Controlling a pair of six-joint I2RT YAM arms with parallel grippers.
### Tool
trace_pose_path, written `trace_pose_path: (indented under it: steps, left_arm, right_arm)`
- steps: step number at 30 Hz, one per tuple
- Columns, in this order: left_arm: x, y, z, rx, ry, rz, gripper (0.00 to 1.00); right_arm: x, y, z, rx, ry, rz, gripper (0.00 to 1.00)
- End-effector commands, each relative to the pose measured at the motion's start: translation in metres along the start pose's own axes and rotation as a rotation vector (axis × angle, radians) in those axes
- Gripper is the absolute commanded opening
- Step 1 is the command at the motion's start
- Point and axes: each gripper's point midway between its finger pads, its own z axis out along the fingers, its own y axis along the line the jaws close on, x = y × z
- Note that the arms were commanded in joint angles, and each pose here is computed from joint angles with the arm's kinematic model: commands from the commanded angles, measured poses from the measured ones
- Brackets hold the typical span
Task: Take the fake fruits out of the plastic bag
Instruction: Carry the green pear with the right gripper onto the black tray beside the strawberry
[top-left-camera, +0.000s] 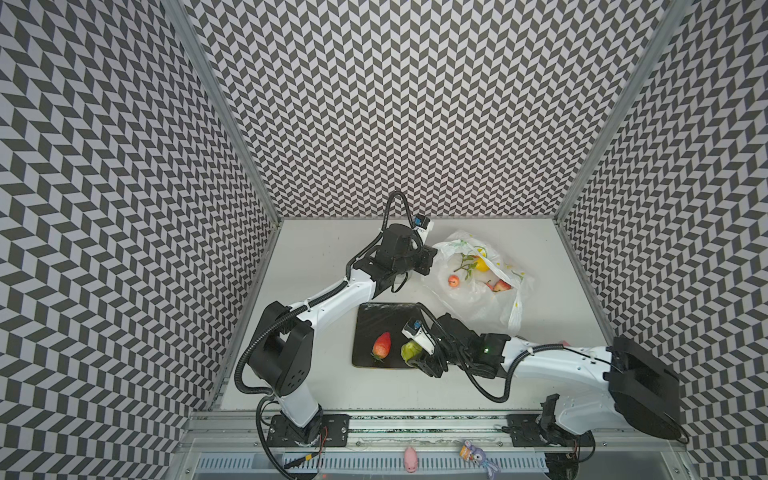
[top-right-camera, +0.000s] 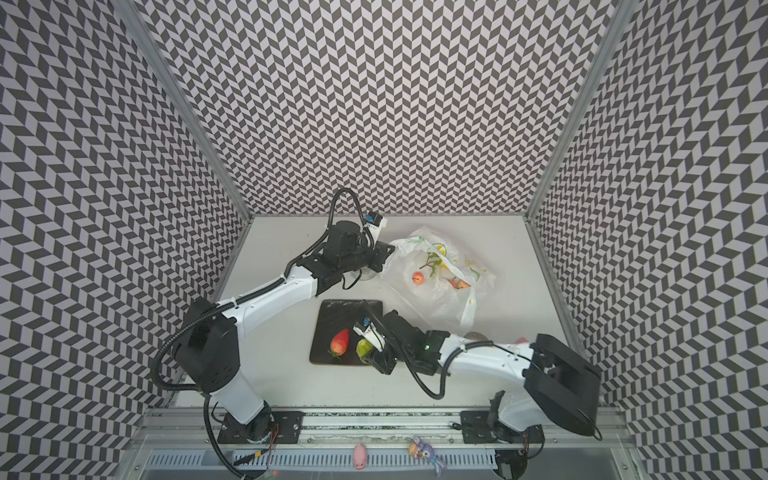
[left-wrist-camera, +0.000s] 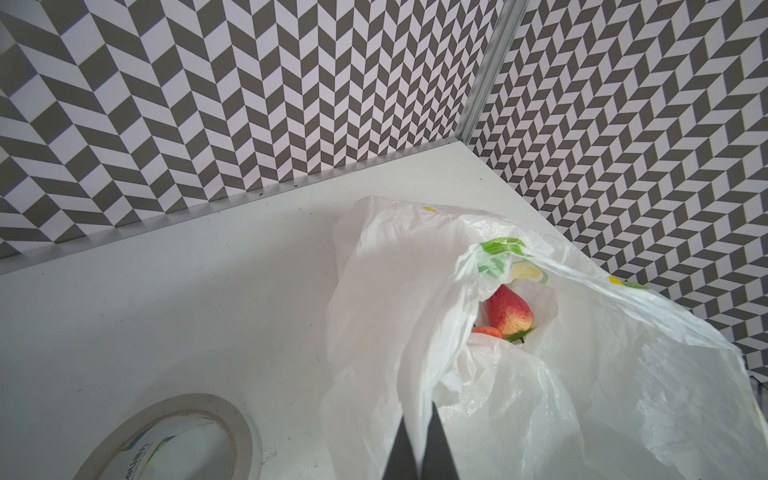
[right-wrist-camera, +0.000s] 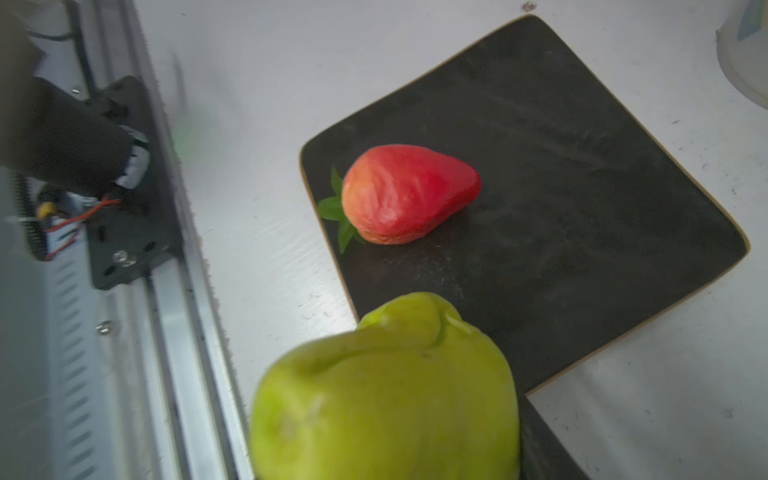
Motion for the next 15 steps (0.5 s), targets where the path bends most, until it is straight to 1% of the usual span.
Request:
trace_pose_path:
  steps: [1, 10, 13, 15]
  left_arm:
    - [-0.016, -0.006, -0.007, 0.004, -0.038, 0.022, 0.0]
    - [-0.016, -0.004, -0.008, -0.004, -0.036, 0.027, 0.0]
    - [-0.014, -0.004, -0.007, -0.005, -0.032, 0.024, 0.0]
    - [-0.014, -0.004, -0.007, -0.003, -0.033, 0.025, 0.0]
  right_arm:
    - [-0.039, -0.001, 0.008, 0.022, -0.136, -0.008, 0.38]
    - [-0.028, -0.006, 0.038, 0.034, -0.102, -0.006, 0.42]
    - [-0.025, -0.006, 0.04, 0.029, -0.097, 0.002, 0.5]
    - [-0.026, -0.006, 0.039, 0.03, -0.1, 0.004, 0.6]
